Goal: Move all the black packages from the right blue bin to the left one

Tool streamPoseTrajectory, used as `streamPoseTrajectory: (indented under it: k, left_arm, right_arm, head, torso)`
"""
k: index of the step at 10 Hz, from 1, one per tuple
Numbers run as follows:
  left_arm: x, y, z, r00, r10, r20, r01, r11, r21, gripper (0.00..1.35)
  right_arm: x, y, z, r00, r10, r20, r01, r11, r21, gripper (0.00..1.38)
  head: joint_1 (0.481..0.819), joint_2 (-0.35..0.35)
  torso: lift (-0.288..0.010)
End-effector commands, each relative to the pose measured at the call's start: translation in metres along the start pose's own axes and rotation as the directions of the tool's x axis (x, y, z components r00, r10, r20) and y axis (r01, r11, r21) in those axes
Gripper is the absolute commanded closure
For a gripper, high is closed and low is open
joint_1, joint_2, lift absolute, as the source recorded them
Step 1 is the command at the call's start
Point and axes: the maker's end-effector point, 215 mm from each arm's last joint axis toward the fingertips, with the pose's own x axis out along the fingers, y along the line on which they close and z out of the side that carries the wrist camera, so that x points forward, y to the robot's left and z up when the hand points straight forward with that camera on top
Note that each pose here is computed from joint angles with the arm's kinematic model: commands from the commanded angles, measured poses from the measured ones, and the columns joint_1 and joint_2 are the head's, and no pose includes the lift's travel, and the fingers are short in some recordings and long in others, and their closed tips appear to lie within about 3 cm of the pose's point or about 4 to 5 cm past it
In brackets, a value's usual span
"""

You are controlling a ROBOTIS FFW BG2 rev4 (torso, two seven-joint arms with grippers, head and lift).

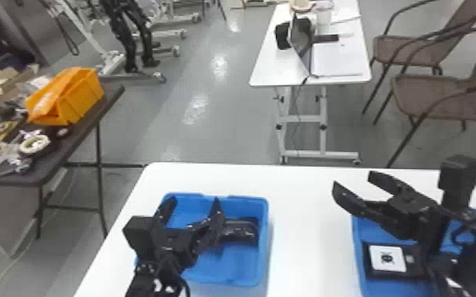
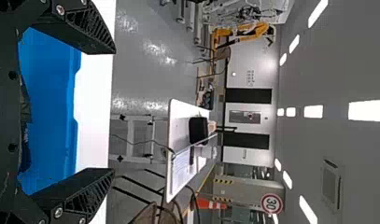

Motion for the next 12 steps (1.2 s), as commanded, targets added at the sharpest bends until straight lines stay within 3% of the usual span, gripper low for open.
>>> streamPoseTrajectory:
  k: [1,3,5,9,12]
  left_arm:
    - [0.007,-0.006,0.028,0.999,-0.006,0.035,0.007,1.0,-0.021,0.13]
    - [0.011,-0.007,0.068,0.997,-0.01,0.082,0.011,1.0,-0.022,0.13]
    - [0.01,-0.004,0.088,0.994,-0.006,0.109,0.008,1.0,-0.017,0.13]
    - [0.008,-0.004,0.09,0.994,-0.007,0.111,0.009,1.0,-0.015,0.13]
    - [0.009,-0.004,0.089,0.995,-0.008,0.104,0.01,1.0,-0.02,0.13]
  right_arm:
    - [-0.012,-0.015,-0.002,0.998,-0.068,-0.004,0.068,0.998,-0.008,0.13]
    - [-0.037,-0.034,-0.006,0.983,-0.181,-0.006,0.181,0.983,-0.003,0.13]
    - [-0.061,-0.044,-0.026,0.972,-0.226,-0.06,0.228,0.974,0.016,0.13]
    - [-0.12,-0.065,-0.092,0.924,-0.33,-0.194,0.345,0.938,0.044,0.13]
    - [-0.142,-0.096,-0.127,0.896,-0.356,-0.264,0.372,0.928,0.009,0.13]
  head:
    - [0.695,0.245]
    - [0.695,0.215]
    - [0.695,0.183]
    - [0.695,0.142]
    - [0.695,0.112]
  torso:
    - [-0.039]
    - [-0.039]
    - [-0.039]
    - [-0.039]
    - [-0.039]
